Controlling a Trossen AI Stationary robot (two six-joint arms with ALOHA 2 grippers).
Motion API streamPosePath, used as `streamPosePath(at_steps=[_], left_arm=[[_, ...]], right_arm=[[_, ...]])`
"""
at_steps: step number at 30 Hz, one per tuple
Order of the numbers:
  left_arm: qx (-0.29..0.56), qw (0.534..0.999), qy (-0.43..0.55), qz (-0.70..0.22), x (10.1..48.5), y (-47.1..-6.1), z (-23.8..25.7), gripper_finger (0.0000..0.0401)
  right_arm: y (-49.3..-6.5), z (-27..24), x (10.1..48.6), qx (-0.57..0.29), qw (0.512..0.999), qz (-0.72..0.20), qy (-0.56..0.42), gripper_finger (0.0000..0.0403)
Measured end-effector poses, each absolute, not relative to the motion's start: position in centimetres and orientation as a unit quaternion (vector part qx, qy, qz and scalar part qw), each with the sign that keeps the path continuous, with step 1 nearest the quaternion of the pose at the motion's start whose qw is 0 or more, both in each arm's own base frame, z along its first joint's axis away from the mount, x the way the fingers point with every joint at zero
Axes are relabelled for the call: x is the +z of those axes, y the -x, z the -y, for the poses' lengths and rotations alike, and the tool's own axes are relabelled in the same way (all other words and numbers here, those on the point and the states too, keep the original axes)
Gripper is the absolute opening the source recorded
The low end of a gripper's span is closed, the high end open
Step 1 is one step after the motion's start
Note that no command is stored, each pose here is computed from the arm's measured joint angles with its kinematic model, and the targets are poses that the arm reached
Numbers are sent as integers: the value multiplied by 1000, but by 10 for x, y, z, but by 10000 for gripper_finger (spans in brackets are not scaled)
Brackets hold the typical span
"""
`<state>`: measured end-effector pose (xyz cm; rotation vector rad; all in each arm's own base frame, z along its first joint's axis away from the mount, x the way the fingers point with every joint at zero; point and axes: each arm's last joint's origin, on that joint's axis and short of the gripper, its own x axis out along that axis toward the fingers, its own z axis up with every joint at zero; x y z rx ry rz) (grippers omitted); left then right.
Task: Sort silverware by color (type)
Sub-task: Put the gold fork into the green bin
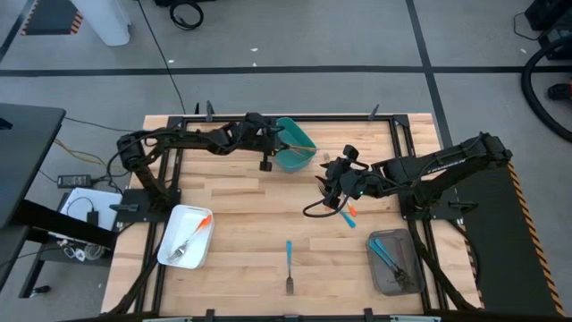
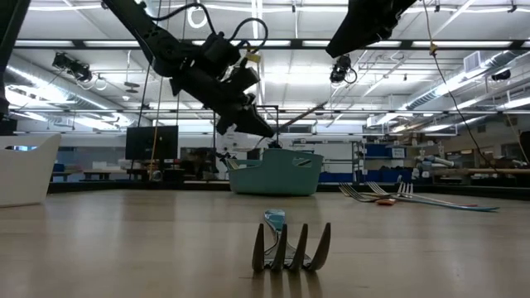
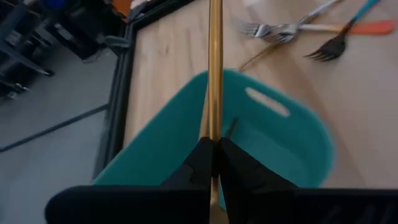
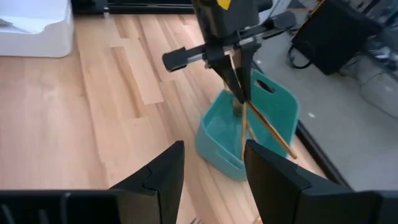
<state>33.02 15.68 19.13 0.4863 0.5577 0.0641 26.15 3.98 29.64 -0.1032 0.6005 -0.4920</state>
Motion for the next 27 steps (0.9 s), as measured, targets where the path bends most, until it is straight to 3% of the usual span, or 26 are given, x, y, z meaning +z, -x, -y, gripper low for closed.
streamPosePath(at_steps=[8,18,27], left_arm=[[24,893,-352,-280,182,-332,-168,22],[25,886,-379,-266,184,-327,-179,22],[17,799,-514,-311,171,-333,-179,22]], right_arm=[[-261,-41,297,-247,923,-289,61,173],[-261,-42,297,-244,923,-290,59,173],[-262,-42,298,-241,926,-284,54,173]])
